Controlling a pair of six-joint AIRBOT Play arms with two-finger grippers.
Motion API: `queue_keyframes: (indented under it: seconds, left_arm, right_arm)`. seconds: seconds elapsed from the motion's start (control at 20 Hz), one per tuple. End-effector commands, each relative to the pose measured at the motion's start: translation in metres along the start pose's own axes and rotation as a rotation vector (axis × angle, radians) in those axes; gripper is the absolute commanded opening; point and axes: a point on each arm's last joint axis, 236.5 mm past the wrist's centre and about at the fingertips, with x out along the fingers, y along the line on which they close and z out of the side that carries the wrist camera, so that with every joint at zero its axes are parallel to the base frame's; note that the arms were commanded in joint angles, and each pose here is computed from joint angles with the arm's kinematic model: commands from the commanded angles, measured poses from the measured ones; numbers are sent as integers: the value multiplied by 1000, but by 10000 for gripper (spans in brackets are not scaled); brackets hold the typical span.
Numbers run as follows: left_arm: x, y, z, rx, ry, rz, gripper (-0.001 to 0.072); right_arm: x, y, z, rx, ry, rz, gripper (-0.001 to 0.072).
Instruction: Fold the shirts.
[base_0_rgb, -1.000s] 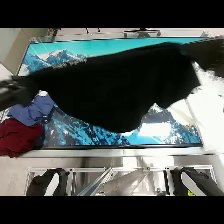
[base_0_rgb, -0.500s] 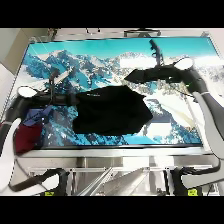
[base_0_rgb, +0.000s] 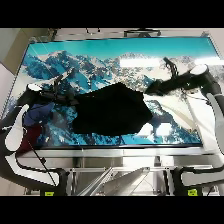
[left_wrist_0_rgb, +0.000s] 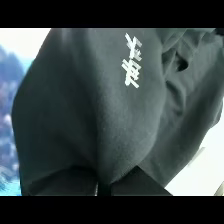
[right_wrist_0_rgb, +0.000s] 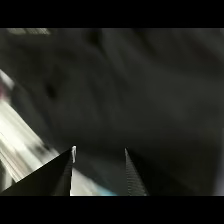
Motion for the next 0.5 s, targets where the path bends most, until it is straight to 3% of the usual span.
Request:
queue_keyframes:
  seconds: [0.0,0.05,0.1,0.15,0.45]
  left_arm:
    - [-12,-6,18,28,-18,-5,25]
    - [-16,-9,24,32,-28,-3,25]
    - [-19,-11,28,36,-38,0,25]
    - [-21,-13,31,40,-45,2,25]
    - [-25,-14,38,47,-64,8,25]
  right_arm:
    - [0,-51,-77,97,125,-183,370]
    - [6,-59,-86,109,105,-203,420]
    - [14,-68,-94,123,89,-217,586]
    - [22,-74,-100,146,79,-223,694]
    - [61,-63,-101,176,23,-97,696]
